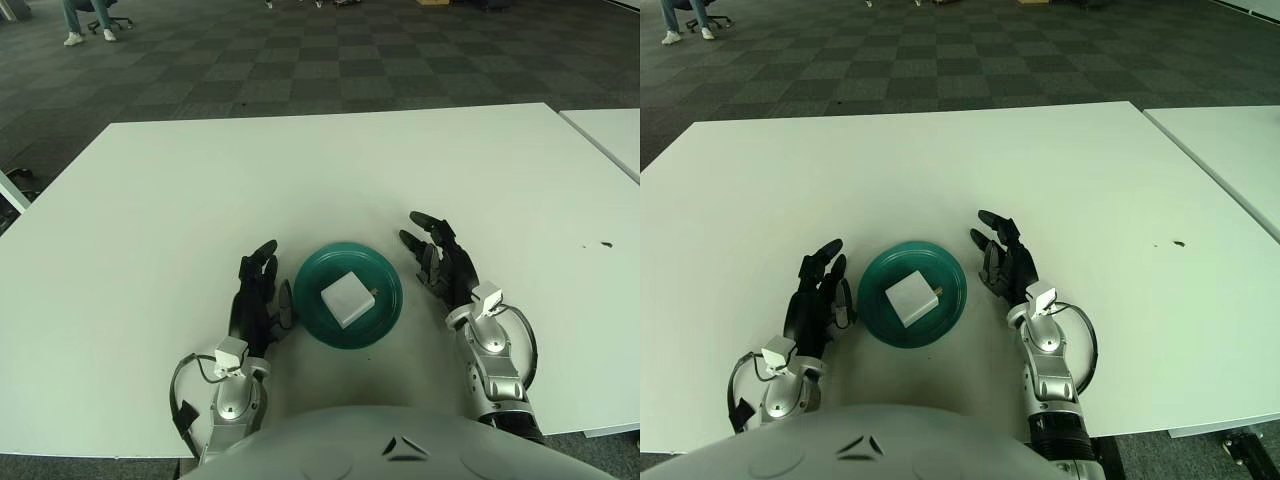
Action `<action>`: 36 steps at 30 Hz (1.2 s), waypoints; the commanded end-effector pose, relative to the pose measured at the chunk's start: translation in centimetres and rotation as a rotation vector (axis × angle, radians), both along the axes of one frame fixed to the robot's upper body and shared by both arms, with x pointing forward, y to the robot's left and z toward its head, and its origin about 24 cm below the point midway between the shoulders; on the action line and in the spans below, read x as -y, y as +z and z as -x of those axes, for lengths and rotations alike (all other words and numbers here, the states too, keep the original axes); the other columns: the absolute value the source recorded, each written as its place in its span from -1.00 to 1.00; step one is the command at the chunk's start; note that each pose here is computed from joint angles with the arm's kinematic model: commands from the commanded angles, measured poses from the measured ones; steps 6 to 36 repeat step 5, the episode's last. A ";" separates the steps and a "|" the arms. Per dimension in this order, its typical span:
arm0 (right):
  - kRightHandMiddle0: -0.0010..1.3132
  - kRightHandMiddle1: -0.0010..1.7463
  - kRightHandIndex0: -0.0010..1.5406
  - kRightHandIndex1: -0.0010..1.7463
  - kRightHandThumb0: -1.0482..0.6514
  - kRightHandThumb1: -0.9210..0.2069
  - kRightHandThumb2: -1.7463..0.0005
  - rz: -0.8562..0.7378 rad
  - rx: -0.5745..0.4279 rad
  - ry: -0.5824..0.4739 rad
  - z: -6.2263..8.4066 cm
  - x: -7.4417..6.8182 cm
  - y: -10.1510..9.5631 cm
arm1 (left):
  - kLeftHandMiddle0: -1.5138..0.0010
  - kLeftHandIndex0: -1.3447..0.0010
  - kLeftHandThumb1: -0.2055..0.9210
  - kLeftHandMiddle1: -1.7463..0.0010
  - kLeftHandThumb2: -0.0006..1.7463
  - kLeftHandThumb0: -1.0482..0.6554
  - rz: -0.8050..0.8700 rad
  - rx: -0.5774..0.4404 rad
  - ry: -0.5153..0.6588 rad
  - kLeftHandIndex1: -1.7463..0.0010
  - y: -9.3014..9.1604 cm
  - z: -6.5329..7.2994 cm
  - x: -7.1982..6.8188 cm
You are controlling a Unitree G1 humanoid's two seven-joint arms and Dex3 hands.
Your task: Put the charger into the plate.
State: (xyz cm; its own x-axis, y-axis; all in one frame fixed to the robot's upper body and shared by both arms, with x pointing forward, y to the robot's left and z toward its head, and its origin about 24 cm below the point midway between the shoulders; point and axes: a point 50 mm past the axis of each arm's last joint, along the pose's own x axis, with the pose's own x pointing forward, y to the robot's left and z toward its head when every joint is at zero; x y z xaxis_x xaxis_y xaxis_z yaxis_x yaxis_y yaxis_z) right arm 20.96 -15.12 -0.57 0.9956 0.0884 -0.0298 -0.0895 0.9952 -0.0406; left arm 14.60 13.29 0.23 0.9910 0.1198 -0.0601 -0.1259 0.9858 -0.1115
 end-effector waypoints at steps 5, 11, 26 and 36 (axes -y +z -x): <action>-1.00 -0.19 -0.53 -1.00 -0.73 -1.00 0.05 0.075 -0.110 -0.087 1.7 0.1 -3.6 | 0.65 1.00 1.00 1.00 0.12 -0.78 -0.018 -0.095 0.025 0.20 -1.2 0.8 -0.2; -1.00 -0.19 -0.53 -1.00 -0.73 -1.00 0.05 0.075 -0.110 -0.087 1.7 0.1 -3.6 | 0.65 1.00 1.00 1.00 0.12 -0.78 -0.018 -0.095 0.025 0.20 -1.2 0.8 -0.2; -1.00 -0.19 -0.53 -1.00 -0.73 -1.00 0.05 0.075 -0.110 -0.087 1.7 0.1 -3.6 | 0.65 1.00 1.00 1.00 0.12 -0.78 -0.018 -0.095 0.025 0.20 -1.2 0.8 -0.2; -1.00 -0.19 -0.53 -1.00 -0.73 -1.00 0.05 0.075 -0.110 -0.087 1.7 0.1 -3.6 | 0.65 1.00 1.00 1.00 0.12 -0.78 -0.018 -0.095 0.025 0.20 -1.2 0.8 -0.2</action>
